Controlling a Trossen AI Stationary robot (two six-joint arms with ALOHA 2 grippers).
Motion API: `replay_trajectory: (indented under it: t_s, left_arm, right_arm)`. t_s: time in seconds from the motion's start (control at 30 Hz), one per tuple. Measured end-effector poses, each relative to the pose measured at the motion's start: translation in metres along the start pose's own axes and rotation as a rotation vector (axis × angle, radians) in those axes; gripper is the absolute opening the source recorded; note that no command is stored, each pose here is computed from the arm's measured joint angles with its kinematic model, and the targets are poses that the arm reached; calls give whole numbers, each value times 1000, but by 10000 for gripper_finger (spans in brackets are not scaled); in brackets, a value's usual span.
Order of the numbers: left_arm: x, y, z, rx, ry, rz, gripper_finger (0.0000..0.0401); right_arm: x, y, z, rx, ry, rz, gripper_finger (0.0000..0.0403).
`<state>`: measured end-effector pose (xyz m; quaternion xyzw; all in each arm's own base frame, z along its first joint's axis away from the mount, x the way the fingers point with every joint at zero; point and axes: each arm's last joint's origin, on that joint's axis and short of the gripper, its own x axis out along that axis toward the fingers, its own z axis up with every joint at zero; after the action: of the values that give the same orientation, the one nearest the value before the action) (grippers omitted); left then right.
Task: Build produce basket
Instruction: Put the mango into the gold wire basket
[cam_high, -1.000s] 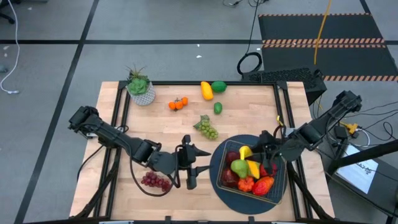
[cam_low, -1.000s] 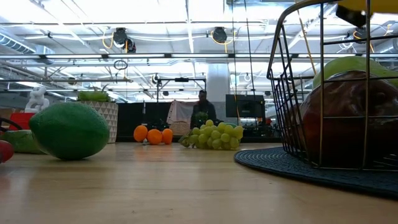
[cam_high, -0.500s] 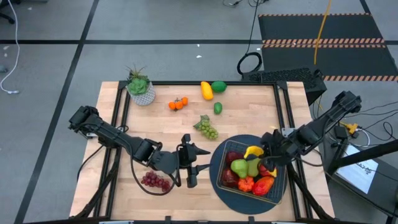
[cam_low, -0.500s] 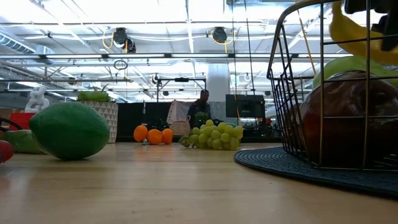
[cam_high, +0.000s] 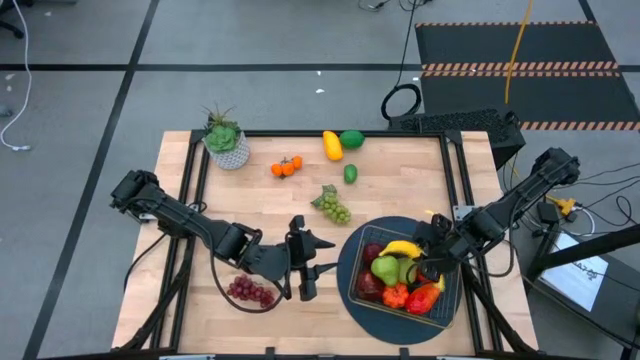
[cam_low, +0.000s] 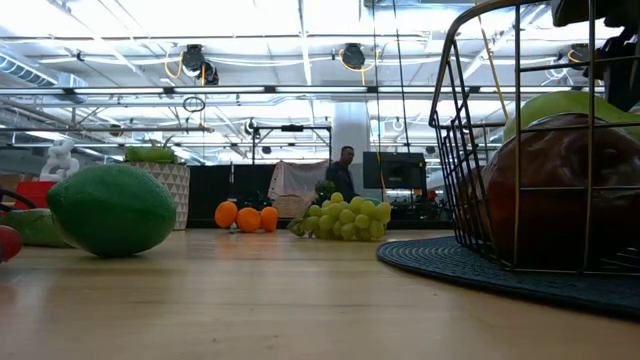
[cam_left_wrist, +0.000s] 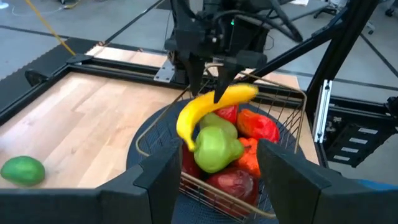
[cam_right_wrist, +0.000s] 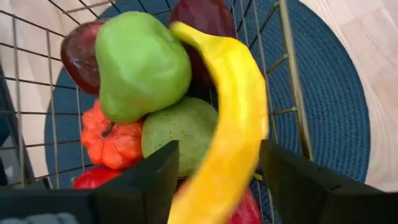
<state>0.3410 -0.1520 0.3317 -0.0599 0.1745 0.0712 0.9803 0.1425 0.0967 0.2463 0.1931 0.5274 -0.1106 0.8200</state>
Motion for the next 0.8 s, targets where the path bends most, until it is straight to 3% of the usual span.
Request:
replay_trajectory:
  t_s: [0.3,0.57,0.8]
  left_arm:
    - [0,2,-5,-16,47,17,207]
    - [-8,0,-24,27,198,61,207]
    - [-14,5,-36,69,266,195,207]
  right_arm:
    - [-13,4,0,3,-70,132,237]
    - [-24,23,-4,-48,-214,284,237]
    - [-35,38,-6,-141,-457,314,237]
